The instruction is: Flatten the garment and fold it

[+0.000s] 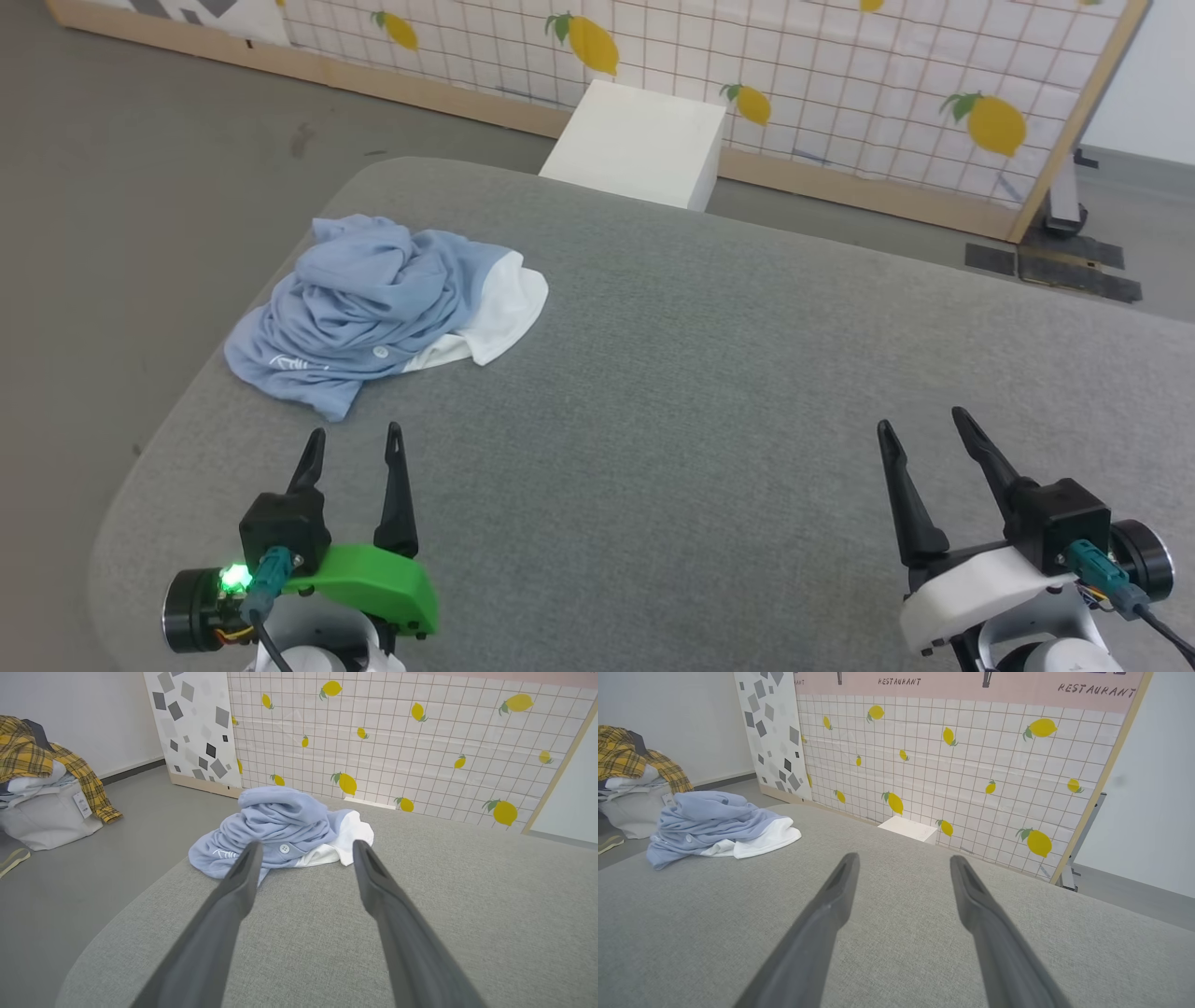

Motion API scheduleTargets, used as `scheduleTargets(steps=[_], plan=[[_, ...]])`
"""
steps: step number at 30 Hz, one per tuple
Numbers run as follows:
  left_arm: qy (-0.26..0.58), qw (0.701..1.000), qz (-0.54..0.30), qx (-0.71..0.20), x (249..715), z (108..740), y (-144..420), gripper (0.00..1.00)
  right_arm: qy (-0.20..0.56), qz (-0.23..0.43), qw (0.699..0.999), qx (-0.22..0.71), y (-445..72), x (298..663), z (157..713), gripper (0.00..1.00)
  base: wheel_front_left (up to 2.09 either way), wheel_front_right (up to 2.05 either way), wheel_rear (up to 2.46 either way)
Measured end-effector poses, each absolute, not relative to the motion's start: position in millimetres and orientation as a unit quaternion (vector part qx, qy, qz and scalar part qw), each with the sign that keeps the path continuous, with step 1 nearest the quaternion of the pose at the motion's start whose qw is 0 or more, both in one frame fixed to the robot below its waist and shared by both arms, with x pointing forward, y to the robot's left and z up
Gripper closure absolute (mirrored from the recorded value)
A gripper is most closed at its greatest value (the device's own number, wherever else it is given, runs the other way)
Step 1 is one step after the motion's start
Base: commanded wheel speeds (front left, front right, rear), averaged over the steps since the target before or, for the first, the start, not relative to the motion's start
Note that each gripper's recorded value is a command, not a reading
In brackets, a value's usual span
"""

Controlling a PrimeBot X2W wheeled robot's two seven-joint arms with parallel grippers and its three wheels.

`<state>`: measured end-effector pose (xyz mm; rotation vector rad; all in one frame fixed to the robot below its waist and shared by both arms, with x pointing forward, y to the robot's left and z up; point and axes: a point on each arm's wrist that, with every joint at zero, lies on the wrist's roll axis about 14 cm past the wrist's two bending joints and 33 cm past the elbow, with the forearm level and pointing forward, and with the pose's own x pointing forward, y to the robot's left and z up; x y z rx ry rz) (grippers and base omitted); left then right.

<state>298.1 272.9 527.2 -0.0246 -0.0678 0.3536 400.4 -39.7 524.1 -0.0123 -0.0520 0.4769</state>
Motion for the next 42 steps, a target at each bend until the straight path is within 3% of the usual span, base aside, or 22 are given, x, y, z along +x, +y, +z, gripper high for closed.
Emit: scheduleTargets(steps=[42], plan=[[-0.062,0.950,0.306,-0.024,227.8,527.9,326.2,0.00,-0.053,0.342,0.938,0.024,42.3,400.0,532.0,0.00,0.00,0.00,0.00]])
